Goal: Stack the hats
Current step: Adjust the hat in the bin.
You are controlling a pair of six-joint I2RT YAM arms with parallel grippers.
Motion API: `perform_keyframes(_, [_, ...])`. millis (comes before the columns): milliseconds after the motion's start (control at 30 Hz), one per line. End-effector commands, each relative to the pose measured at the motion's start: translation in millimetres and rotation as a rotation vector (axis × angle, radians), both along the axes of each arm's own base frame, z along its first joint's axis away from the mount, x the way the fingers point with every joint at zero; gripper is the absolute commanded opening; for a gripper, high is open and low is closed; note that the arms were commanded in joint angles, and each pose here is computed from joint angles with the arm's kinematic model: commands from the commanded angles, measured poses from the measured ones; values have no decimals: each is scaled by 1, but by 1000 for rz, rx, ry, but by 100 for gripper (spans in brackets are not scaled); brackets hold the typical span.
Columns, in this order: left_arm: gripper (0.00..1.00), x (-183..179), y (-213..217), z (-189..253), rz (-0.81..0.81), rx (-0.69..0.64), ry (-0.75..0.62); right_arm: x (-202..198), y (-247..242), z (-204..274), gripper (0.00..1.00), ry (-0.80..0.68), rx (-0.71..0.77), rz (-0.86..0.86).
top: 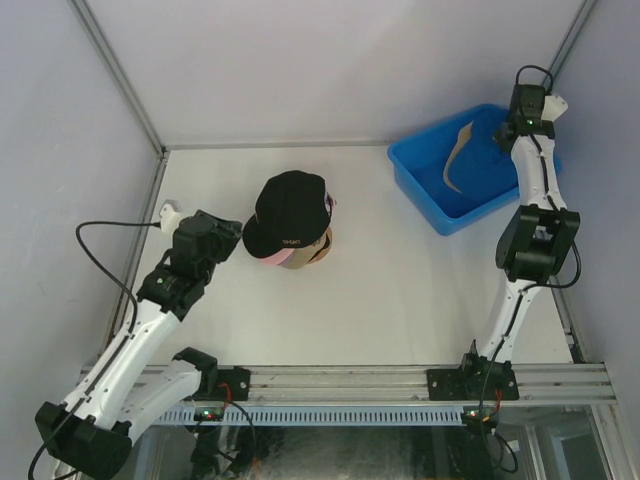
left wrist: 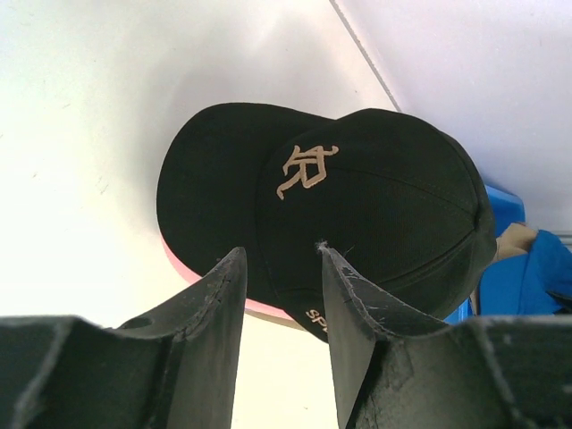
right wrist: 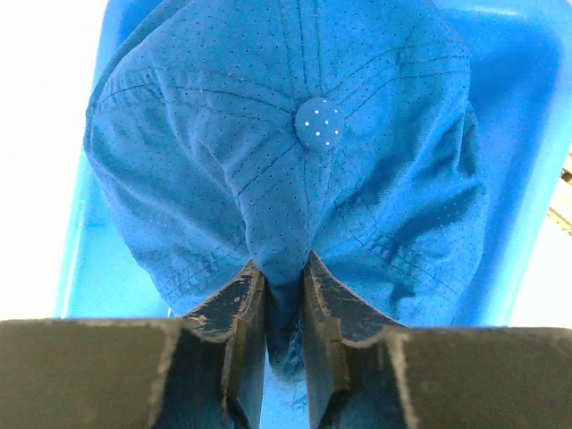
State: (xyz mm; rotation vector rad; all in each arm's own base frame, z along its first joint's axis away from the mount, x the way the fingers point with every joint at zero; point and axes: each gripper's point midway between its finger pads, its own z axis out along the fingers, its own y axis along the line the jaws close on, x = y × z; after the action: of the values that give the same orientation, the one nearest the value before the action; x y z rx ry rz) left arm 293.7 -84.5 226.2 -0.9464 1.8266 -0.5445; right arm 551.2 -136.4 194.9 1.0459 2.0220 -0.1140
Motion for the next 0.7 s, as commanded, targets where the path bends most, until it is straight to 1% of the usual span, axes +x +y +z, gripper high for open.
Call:
perform_keyframes(0, [43, -5, 2, 20, -5, -1, -45, -2, -1, 40, 20, -109, -24, 9])
perform_keyframes(67, [43, -8, 3, 19, -3, -4, -43, -4, 0, 40, 24, -118, -14, 14])
perform_keyframes(167, [43, -11, 5, 19, 0, -7, -45, -4, 2, 38, 32, -132, 6, 31])
perform_keyframes(267, [43, -14, 6, 18, 2, -12, -44, -1, 4, 29, 35, -122, 34, 49])
perform_keyframes(333, [43, -15, 6, 17, 4, -13, -43, 1, 5, 22, 31, -111, 44, 62])
perform_keyframes(467, [42, -17, 7, 15, 6, -14, -39, 2, 7, 19, 20, -115, 48, 73])
perform_keyframes(533, [42, -17, 8, 14, 9, -13, -37, 2, 6, 18, 20, -113, 47, 71])
perform_keyframes(567, [42, -17, 8, 14, 8, -13, -37, 2, 6, 16, 23, -108, 49, 73])
perform_keyframes(667, [42, -17, 7, 13, 9, -16, -33, 4, 6, 1, 35, -65, 71, 87])
